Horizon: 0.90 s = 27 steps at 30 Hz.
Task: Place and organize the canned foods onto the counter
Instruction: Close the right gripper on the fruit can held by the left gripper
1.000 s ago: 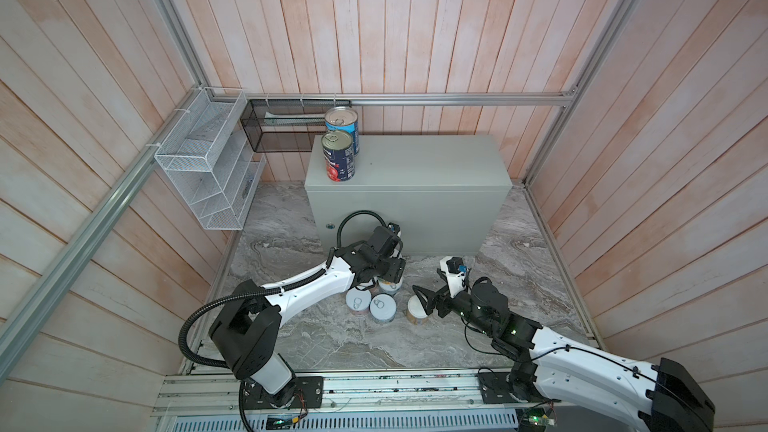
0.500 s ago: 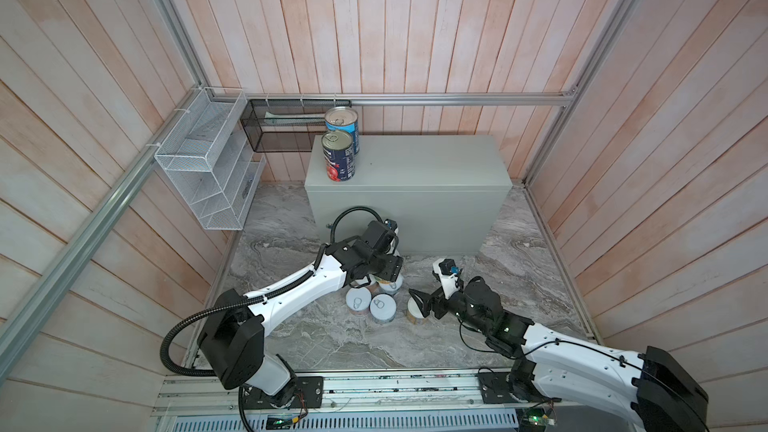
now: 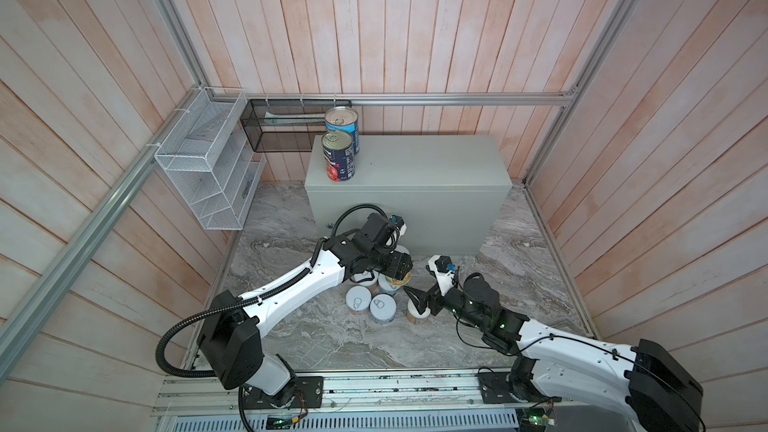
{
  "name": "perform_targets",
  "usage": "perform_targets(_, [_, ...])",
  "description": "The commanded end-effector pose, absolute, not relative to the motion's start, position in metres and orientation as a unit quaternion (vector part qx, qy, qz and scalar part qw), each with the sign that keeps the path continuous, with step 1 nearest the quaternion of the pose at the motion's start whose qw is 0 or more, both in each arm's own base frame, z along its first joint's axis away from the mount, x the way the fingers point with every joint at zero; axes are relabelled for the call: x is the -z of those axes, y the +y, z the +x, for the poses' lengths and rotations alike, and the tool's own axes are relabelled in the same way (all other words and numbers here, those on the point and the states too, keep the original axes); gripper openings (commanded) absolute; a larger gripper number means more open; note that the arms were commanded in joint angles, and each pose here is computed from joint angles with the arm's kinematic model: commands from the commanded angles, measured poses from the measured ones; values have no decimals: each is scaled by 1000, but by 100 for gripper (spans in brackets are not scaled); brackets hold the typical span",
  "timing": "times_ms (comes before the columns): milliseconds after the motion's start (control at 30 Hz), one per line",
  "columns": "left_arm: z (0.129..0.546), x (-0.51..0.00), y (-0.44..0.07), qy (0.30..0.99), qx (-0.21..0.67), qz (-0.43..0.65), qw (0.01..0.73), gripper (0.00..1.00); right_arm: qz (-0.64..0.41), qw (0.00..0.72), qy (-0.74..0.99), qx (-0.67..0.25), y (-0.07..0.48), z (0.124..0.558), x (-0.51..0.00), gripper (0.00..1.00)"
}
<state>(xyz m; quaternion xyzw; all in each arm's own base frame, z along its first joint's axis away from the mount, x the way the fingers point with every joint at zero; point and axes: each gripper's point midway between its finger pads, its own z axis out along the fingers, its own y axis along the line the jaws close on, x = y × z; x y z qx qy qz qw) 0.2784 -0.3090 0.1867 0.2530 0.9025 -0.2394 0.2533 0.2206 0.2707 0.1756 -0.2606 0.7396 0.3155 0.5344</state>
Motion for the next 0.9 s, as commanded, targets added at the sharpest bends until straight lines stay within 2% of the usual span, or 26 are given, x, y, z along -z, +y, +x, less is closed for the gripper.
perform_targets(0, [276,-238,-327,869,312,258,285,43,-267,562,709,-333,279,222,-201,97])
perform_targets(500, [258,-253,-340,848,381,259,263,42,-278,580,690,-332,289,227,-209,97])
perform_targets(867, [255,-250,-338,848,383,260,259,42,-265,597,677,-339,292,233,-215,96])
